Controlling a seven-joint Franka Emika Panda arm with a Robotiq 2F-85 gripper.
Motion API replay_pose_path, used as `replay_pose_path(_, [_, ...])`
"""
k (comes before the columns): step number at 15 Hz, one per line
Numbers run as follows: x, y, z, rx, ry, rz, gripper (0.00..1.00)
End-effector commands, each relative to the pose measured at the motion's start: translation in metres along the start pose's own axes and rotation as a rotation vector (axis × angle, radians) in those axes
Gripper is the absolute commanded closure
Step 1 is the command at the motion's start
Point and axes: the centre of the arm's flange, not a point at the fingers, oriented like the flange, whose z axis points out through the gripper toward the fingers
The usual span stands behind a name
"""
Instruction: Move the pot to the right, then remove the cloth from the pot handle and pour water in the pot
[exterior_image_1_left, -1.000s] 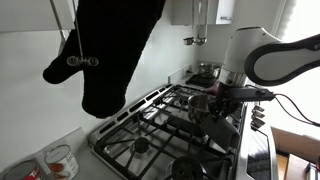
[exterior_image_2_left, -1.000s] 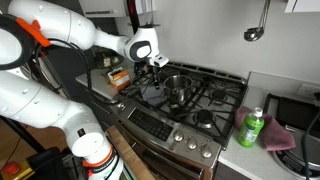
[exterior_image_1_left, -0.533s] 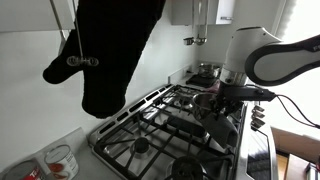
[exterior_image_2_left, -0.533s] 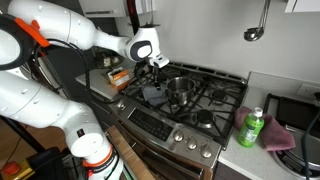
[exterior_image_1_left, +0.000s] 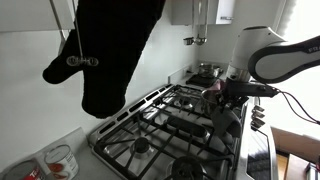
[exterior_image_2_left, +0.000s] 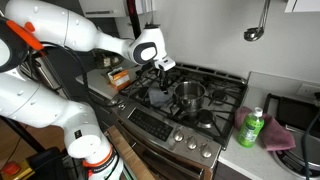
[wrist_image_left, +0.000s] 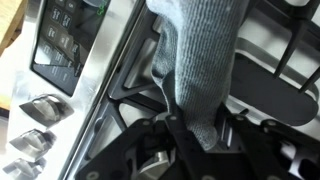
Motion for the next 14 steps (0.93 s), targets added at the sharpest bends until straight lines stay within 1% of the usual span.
replay_pose_path(1, [0.012, 0.030, 0.002, -0.015, 0.048, 0.073, 0.90])
replay_pose_path(4, [0.022, 0.039, 0.002, -0.016, 0.071, 0.098, 0.90])
replay_pose_path(6, [0.021, 0.038, 0.002, 0.004, 0.083, 0.091, 0.90])
replay_pose_path(8, [0.022, 0.038, 0.004, 0.047, 0.112, 0.071, 0.90])
replay_pose_path(10, [0.022, 0.038, 0.008, 0.026, 0.127, 0.091, 0.90])
replay_pose_path(12, [0.019, 0.036, 0.018, 0.007, 0.115, 0.104, 0.90])
replay_pose_path(14, [0.017, 0.034, 0.025, 0.012, 0.110, 0.101, 0.90])
